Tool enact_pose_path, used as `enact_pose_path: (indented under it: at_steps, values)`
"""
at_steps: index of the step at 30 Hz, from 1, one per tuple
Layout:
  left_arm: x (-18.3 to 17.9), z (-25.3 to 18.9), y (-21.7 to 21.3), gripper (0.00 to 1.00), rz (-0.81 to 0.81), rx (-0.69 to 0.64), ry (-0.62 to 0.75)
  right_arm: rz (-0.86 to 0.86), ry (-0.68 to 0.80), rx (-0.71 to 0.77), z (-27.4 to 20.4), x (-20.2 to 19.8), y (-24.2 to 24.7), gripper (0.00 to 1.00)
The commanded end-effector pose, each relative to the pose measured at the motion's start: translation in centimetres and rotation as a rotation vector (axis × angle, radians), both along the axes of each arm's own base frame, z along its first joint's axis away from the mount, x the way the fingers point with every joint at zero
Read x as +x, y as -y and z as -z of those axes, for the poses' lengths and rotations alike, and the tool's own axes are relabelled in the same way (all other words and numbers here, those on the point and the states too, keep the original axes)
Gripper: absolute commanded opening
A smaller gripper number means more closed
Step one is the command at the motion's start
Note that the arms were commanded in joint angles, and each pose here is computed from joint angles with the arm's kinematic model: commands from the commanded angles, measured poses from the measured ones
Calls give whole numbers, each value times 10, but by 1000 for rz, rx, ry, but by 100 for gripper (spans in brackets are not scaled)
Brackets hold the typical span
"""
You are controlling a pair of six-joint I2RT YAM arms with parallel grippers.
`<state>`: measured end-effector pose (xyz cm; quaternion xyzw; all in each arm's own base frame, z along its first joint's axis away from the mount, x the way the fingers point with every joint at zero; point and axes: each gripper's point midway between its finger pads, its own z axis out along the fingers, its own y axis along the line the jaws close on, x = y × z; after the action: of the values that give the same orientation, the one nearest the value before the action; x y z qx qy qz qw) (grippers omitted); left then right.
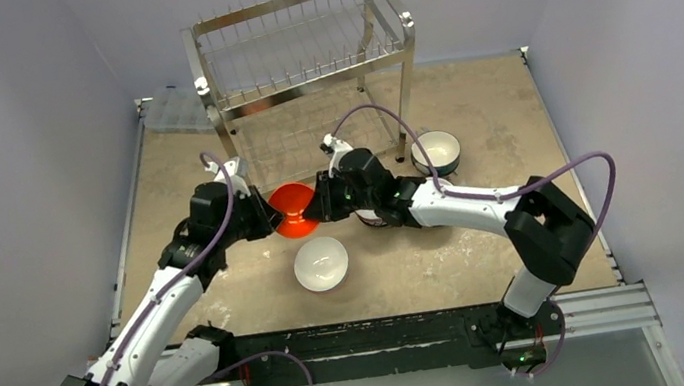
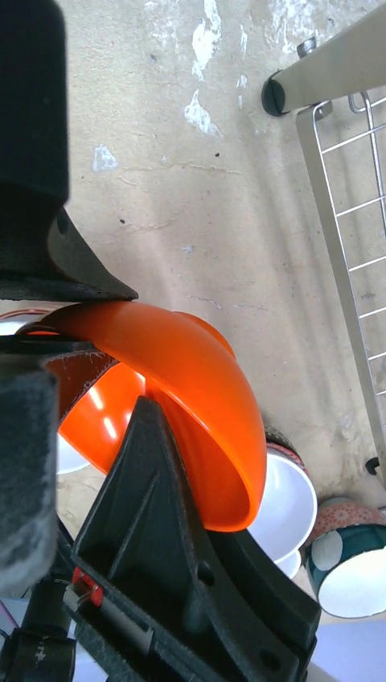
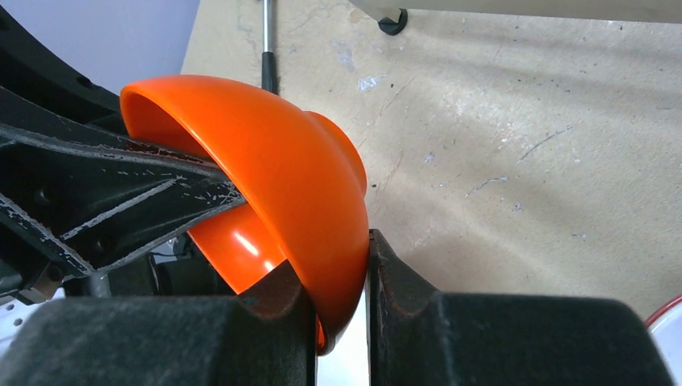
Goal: Load the bowls into the dish rack
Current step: Place the bowl in the dish rack.
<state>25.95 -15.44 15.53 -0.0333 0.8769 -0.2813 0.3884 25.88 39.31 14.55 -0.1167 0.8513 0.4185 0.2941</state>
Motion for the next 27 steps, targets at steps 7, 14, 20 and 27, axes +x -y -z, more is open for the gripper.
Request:
enact_pose_path:
  at_steps: [7,14,20,27]
  values:
    - [-2,-39,28,0,119,-180,119,-111,72,137,-40,-42,20,60]
    - [-20,-54,46,0,240,-296,163,-84,127,288,-74,-67,51,97]
    - [-40,-81,63,0,385,-430,264,-155,145,407,-106,-83,55,99]
    - [-50,-86,68,0,457,-445,259,-218,151,459,-124,-82,40,99]
